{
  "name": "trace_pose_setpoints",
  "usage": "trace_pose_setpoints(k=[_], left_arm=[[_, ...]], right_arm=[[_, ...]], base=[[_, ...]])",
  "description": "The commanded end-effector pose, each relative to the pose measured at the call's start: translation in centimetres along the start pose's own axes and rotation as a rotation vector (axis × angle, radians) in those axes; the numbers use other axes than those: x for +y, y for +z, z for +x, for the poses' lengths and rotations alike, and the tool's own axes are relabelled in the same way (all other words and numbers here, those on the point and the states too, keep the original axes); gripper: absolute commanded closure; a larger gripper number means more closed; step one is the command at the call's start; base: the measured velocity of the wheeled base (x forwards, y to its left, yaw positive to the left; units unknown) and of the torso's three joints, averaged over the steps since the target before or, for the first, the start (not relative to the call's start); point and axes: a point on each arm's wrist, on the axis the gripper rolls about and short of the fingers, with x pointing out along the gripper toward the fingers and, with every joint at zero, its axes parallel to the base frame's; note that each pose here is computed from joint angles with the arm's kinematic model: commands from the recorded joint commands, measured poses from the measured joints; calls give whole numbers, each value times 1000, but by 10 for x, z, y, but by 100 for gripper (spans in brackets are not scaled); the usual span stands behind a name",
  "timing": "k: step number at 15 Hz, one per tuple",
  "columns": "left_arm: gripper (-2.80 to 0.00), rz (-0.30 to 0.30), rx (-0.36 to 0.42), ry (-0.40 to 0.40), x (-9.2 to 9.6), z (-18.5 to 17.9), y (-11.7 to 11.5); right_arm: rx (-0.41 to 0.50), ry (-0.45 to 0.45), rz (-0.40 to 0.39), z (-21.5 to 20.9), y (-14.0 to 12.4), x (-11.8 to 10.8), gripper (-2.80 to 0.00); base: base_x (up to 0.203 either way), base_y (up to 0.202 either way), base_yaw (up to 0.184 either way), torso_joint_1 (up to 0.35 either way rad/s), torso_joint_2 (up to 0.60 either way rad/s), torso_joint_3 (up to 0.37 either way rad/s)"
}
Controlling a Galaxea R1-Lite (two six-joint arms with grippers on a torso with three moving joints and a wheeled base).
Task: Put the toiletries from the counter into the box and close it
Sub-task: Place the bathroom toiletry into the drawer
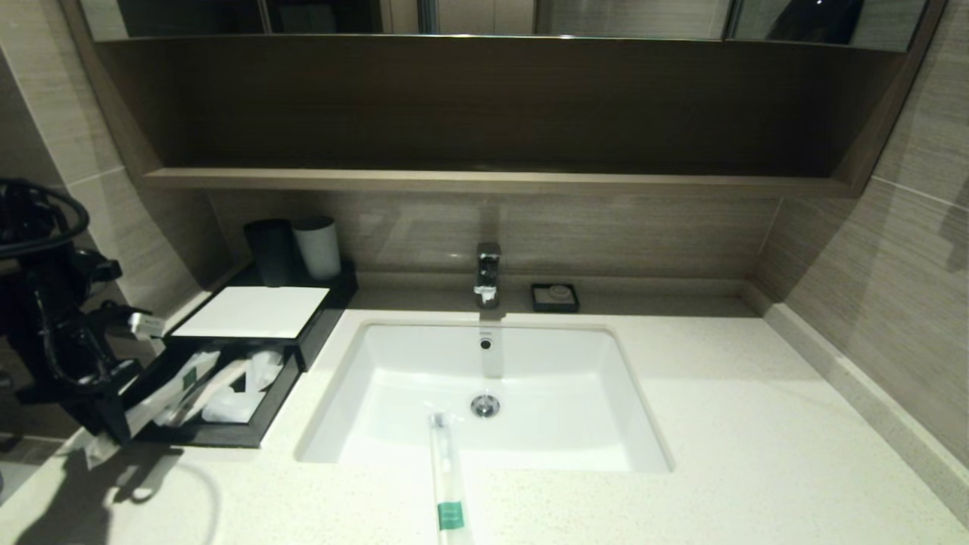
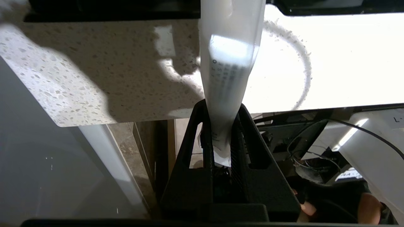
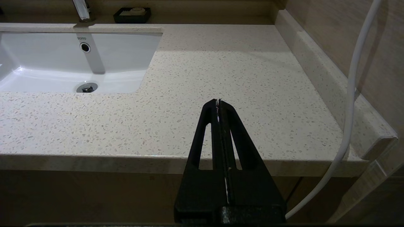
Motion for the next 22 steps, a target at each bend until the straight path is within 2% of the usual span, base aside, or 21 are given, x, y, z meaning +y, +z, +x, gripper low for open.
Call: trace_pose_setpoints(k=[1, 13, 22], left_arm=[[0, 8, 6, -2, -1, 2, 2], [0, -14, -20, 17, 0, 11, 14], [0, -29, -55, 33, -6, 14, 24]], right_arm=[[1, 0, 0, 0, 0, 0, 0], [1, 0, 0, 0, 0, 0, 0], [1, 0, 0, 0, 0, 0, 0]], base=[[0, 0, 0, 0, 0, 0], [0, 0, 0, 0, 0, 0], [0, 0, 0, 0, 0, 0]])
